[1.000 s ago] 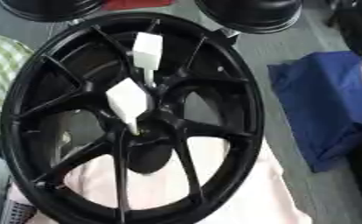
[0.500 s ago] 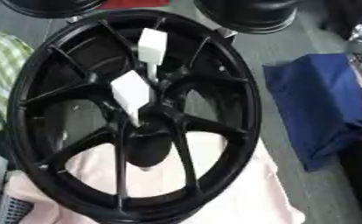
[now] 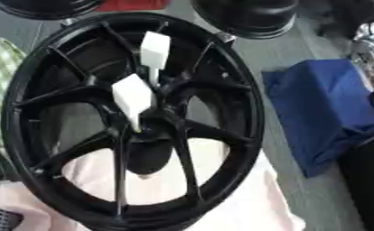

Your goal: Pull the pin out of the wheel hub.

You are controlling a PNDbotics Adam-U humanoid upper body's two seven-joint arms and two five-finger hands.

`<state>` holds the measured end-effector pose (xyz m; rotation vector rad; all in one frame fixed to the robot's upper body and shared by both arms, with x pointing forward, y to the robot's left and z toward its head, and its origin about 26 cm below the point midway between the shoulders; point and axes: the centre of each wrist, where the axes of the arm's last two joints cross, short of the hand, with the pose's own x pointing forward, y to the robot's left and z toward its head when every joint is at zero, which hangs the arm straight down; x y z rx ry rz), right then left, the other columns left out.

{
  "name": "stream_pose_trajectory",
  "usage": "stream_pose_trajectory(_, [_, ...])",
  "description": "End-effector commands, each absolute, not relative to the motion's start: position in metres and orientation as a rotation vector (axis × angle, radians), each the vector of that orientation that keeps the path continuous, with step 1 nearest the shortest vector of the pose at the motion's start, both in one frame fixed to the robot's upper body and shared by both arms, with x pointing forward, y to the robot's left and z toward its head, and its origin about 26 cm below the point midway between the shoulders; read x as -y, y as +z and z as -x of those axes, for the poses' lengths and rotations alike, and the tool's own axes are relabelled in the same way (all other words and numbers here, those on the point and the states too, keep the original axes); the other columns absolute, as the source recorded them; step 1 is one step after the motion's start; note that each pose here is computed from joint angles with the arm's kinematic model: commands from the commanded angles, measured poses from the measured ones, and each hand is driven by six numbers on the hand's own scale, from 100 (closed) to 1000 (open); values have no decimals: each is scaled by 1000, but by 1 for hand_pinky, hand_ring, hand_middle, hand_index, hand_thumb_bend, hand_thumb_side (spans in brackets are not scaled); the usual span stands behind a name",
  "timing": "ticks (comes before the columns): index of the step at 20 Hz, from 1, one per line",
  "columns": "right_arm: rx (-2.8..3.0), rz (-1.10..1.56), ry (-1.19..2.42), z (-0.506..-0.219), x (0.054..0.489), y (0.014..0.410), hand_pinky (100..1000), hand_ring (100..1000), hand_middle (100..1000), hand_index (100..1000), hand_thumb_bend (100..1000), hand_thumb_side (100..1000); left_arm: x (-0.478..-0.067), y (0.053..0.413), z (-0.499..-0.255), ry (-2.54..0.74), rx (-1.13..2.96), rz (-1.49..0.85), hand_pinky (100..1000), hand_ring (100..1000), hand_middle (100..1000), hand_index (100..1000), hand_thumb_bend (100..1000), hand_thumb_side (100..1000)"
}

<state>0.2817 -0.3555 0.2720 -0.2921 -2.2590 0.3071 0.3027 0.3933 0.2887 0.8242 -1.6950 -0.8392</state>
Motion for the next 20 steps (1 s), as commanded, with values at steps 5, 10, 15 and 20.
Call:
stream_pose_trajectory(5, [2297, 321, 305, -277, 358, 283, 989, 795, 481, 684, 100, 531, -388, 309, -293, -648, 1924, -839, 851, 617, 668, 796, 367, 798])
stream_pose_trajectory(10, [2313, 321, 296, -277, 357, 285, 989, 794, 481, 684, 100, 532, -353, 296, -280, -430, 2281, -459, 850, 616, 667, 805, 390, 752])
stream_pose_trajectory(15, [2309, 305, 286, -278, 356, 283, 991, 794, 480, 682, 100, 534, -331, 260, -287, -234, 2381, -203, 846, 609, 653, 818, 328, 722])
stream_pose_trajectory(20, [2308, 302, 268, -278, 356, 280, 990, 793, 480, 682, 100, 535, -313, 237, -292, -107, 2388, -208, 825, 585, 627, 792, 318, 657])
